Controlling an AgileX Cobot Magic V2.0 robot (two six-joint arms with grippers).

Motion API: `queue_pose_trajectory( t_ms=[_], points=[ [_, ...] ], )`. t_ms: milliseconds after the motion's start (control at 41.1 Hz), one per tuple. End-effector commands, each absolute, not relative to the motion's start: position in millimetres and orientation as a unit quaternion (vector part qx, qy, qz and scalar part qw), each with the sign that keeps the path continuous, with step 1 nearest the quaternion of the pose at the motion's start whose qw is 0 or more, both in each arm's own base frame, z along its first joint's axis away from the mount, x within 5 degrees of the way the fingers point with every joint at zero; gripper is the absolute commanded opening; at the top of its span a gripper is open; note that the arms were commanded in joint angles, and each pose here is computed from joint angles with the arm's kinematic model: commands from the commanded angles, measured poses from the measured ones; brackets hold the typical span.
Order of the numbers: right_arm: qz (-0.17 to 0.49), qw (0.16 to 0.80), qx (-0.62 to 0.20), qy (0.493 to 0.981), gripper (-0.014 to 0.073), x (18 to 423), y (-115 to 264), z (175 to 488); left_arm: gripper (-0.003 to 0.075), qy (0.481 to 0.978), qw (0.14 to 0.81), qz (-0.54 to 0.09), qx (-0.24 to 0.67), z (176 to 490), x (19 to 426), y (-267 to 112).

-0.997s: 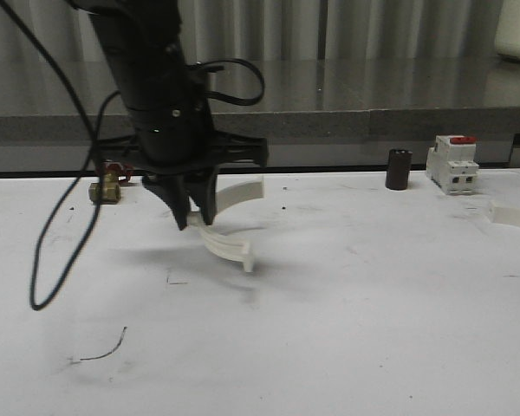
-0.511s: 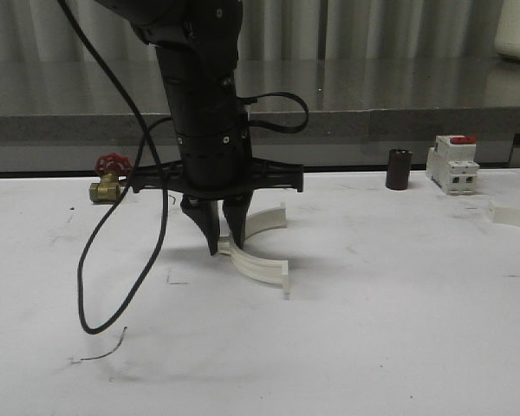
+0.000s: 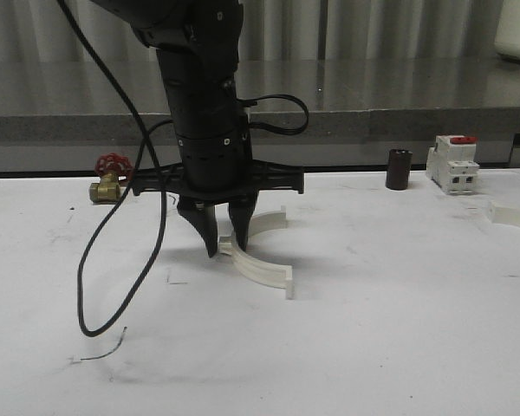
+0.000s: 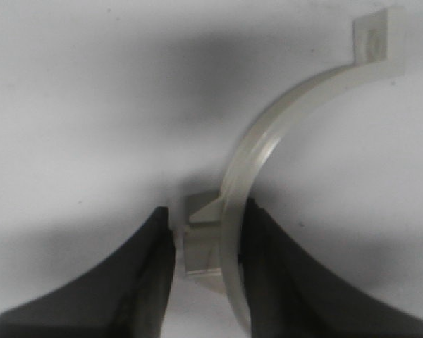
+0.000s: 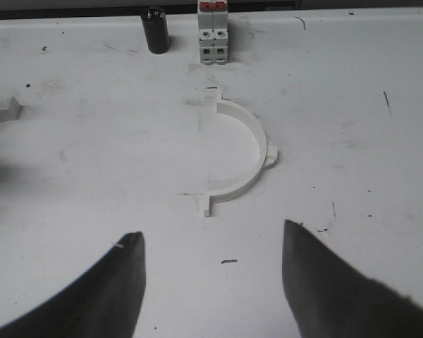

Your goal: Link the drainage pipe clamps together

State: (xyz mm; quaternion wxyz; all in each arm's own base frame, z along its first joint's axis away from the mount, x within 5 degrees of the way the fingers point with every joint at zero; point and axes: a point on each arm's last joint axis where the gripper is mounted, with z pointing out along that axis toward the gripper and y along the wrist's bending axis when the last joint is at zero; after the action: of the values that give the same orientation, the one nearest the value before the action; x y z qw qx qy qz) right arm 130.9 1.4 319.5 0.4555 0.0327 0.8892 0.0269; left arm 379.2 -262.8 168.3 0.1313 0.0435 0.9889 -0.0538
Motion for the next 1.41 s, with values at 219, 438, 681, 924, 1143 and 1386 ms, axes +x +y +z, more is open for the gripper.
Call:
queue_pose_trajectory(
  t_ms=[219, 438, 681, 924, 1143, 1386],
  points=[
    [0.021, 0.495, 0.027, 0.868, 0.0459, 135, 1, 334, 0.0318, 0.971, 0.201, -0.097, 0.079, 243, 371, -260],
    [0.021, 0.495, 0.027, 0.868, 0.0459, 135, 1, 334, 0.0317, 0.939, 0.264, -0.083, 0.203, 316, 348, -230],
    [0.021, 0.495, 0.027, 0.868, 0.0459, 135, 1, 334, 0.0314, 0.884, 0.363, -0.116, 0.27, 377, 289, -164],
    [0.021, 0.495, 0.027, 0.868, 0.0459, 135, 1, 334, 0.0314, 0.843, 0.488, -0.111, 0.198, 379, 214, -85],
    [0.021, 0.495, 0.027, 0.868, 0.0459, 135, 1, 334, 0.0314, 0.819, 0.538, -0.092, 0.178, 344, 136, -49],
    [0.021, 0.495, 0.027, 0.868, 0.0459, 135, 1, 334, 0.0314, 0.771, 0.605, -0.108, 0.166, 332, 78, -32]
  ],
)
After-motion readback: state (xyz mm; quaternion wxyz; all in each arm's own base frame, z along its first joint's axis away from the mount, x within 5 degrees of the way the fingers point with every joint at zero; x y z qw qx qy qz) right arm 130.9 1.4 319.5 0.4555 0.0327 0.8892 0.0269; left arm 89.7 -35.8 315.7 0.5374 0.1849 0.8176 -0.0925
